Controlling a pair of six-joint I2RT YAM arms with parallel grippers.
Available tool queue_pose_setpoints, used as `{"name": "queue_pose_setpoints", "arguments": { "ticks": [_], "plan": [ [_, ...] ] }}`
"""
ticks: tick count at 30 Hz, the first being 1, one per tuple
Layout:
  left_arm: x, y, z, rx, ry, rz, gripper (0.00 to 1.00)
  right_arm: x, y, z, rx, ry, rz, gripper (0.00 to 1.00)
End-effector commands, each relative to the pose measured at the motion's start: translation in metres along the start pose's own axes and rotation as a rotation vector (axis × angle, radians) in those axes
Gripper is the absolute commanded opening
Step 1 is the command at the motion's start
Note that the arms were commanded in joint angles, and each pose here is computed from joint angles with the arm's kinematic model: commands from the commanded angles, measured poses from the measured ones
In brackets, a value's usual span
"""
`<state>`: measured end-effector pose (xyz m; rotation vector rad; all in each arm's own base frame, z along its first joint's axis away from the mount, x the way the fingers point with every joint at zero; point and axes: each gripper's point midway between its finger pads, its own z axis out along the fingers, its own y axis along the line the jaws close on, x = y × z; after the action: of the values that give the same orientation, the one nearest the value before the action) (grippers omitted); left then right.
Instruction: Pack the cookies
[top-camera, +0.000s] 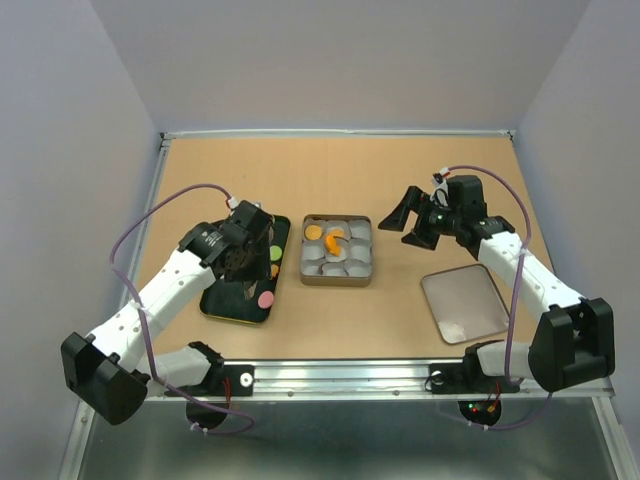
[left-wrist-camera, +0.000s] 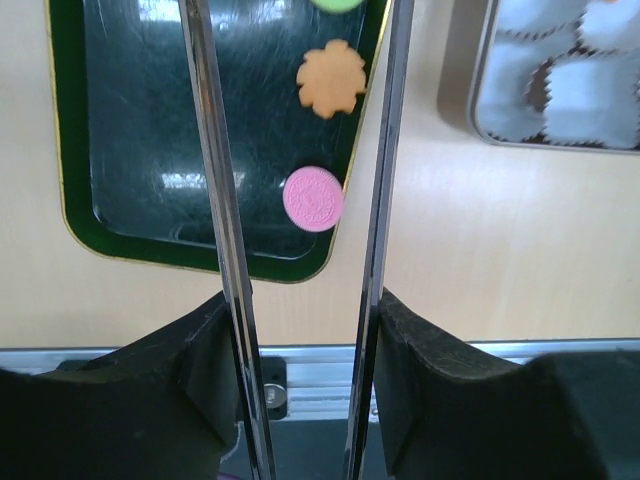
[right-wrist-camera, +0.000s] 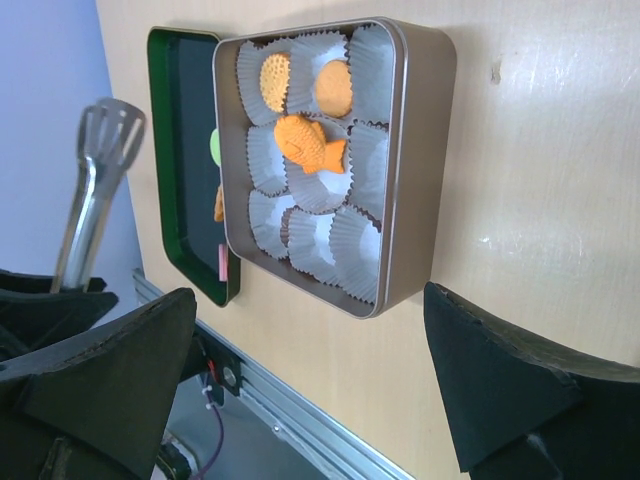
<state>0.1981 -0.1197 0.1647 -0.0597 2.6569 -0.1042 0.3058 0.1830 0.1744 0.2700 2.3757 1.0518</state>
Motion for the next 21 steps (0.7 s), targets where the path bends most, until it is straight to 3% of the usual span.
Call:
{"name": "queue_pose_setpoints", "arguments": {
  "ticks": [1,8,21],
  "plan": [
    [0.019,0.004,0.011,-0.001,0.048,-0.019,0.58,0.001,0.003,0.002,-0.035,-0.004,-0.017,1.0],
    [0.042,0.01,0.034,-0.036,0.128,0.016,0.58,0.007,0.003,-0.004,-0.043,-0.006,-0.023,1.0],
    [0.041,-0.003,0.038,0.019,0.157,0.045,0.58,0.019,-0.007,-0.005,-0.03,0.007,-0.018,1.0]
  ]
}}
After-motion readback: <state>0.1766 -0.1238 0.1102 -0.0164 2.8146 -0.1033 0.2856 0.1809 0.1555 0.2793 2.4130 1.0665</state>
